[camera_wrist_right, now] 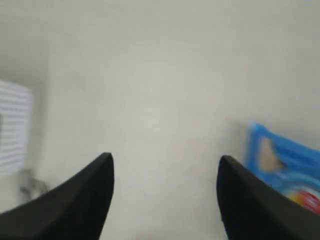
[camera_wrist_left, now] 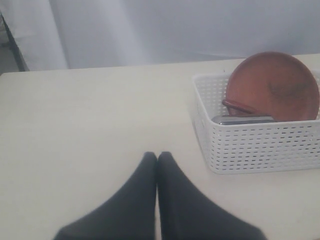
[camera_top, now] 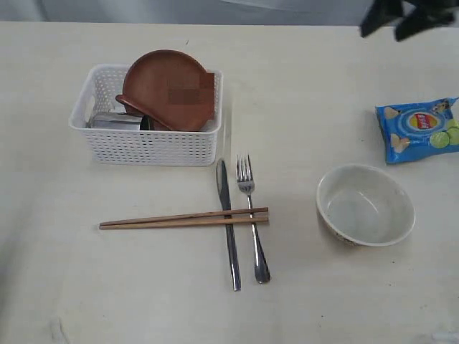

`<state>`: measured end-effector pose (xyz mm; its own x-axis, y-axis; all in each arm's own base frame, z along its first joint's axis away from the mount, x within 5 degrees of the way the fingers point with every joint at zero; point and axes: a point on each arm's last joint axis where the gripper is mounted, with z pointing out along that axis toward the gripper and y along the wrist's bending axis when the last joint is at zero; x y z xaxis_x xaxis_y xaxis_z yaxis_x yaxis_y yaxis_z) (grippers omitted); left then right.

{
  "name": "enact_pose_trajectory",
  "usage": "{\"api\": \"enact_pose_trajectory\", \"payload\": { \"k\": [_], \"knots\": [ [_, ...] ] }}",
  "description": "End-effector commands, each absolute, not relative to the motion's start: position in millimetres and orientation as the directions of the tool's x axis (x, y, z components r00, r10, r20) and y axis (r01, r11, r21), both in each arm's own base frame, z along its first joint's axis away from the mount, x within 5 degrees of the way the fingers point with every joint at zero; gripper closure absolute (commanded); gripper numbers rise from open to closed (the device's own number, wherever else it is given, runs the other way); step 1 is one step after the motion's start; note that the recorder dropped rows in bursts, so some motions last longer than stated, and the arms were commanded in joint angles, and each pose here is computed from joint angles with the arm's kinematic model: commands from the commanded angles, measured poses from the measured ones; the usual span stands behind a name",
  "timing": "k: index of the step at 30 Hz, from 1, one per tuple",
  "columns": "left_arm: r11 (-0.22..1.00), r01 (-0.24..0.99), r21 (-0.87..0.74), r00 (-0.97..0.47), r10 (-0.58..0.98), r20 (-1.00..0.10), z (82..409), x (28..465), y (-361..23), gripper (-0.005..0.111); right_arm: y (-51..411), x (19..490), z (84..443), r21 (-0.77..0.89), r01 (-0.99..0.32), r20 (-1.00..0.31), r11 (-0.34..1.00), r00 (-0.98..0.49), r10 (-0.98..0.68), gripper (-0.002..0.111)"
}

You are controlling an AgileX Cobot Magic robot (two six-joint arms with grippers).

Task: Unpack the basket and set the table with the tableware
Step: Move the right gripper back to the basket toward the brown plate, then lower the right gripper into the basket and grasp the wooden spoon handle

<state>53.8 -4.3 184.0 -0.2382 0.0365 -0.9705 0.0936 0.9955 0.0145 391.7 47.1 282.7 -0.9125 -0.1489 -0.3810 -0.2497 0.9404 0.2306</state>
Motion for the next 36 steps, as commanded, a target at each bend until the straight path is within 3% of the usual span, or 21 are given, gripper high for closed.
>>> {"api": "enact_pose_trajectory", "payload": {
  "k": [1,8,12,15,20,33,36],
  "knots": [
    [0.995,0.101,0.013,-0.227,0.036,-0.973,184.4,53.8,-4.8,0.107,146.7,375.8,304.3,0.282,-0.514,-0.475,0.810,-0.809,-0.347,0.052],
    [0.995,0.101,0.013,-0.227,0.036,-0.973,184.4,53.8,-4.8,0.107,283.6,350.3,274.1,0.315,-0.693,-0.443,0.648,-0.711,-0.545,0.058],
    [0.995,0.101,0.013,-0.227,0.036,-0.973,184.4,53.8,-4.8,0.107,333.5,352.8,250.4,0.312,-0.746,-0.439,0.589,-0.663,-0.607,0.058],
    [0.995,0.101,0.013,-0.227,0.036,-0.973,184.4,53.8,-4.8,0.107,361.2,362.8,232.7,0.220,-0.766,-0.455,0.605,-0.629,-0.630,0.058],
    [0.995,0.101,0.013,-0.227,0.036,-0.973,184.4,53.8,-4.8,0.107,377.1,368.8,202.1,0.185,-0.740,-0.400,0.647,-0.658,-0.638,0.058],
    [0.995,0.101,0.013,-0.227,0.036,-0.973,184.4,53.8,-4.8,0.107,384.2,374.6,166.6,0.134,-0.717,-0.385,0.684,-0.673,-0.631,0.058],
    [0.995,0.101,0.013,-0.227,0.036,-0.973,184.4,53.8,-4.8,0.107,384.5,375.2,165.4,0.132,-0.716,-0.388,0.686,-0.674,-0.628,0.064]
  ]
}}
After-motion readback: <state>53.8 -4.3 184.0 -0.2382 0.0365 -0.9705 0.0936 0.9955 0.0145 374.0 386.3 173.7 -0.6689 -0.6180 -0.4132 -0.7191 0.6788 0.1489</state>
